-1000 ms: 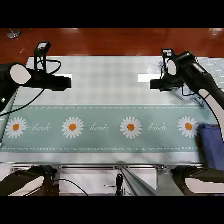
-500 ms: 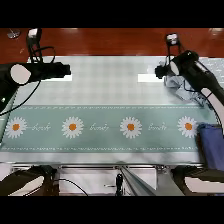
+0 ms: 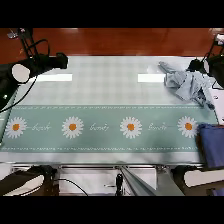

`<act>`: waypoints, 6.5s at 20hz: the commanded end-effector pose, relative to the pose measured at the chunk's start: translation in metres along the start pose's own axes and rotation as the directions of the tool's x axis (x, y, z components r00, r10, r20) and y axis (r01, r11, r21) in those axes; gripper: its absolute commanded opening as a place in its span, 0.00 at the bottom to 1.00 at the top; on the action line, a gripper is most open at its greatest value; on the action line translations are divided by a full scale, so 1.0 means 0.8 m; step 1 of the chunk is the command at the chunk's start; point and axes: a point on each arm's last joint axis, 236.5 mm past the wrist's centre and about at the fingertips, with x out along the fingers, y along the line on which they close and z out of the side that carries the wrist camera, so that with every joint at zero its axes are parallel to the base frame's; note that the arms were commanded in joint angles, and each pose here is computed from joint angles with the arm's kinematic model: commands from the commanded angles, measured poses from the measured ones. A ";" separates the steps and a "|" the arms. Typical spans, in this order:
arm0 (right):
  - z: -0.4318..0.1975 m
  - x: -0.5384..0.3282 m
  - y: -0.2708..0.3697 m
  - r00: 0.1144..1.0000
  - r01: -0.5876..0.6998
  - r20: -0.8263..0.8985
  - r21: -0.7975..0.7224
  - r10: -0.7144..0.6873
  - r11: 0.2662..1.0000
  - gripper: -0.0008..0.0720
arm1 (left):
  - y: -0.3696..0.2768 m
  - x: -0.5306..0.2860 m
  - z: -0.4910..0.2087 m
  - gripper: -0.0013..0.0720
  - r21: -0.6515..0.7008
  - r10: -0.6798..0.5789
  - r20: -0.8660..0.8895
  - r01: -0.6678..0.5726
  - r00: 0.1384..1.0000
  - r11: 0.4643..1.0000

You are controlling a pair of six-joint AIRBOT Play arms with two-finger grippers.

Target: Fold the shirts.

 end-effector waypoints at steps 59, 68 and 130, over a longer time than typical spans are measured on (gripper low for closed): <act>-0.153 -0.304 0.080 0.806 -0.548 -0.305 -0.061 0.507 0.834 0.86 | -0.057 -0.222 -0.307 0.98 -0.353 -0.292 -0.603 0.079 0.742 0.932; -0.290 -0.244 0.051 0.671 -0.545 -0.394 0.311 0.627 0.779 0.86 | -0.134 -0.204 -0.412 0.97 -0.623 -0.571 -0.632 0.095 0.523 0.777; 0.104 -0.785 -0.028 0.455 -0.569 0.521 -0.453 0.722 0.686 0.04 | -0.042 -0.541 0.252 0.05 0.038 -0.045 0.707 0.026 0.706 0.999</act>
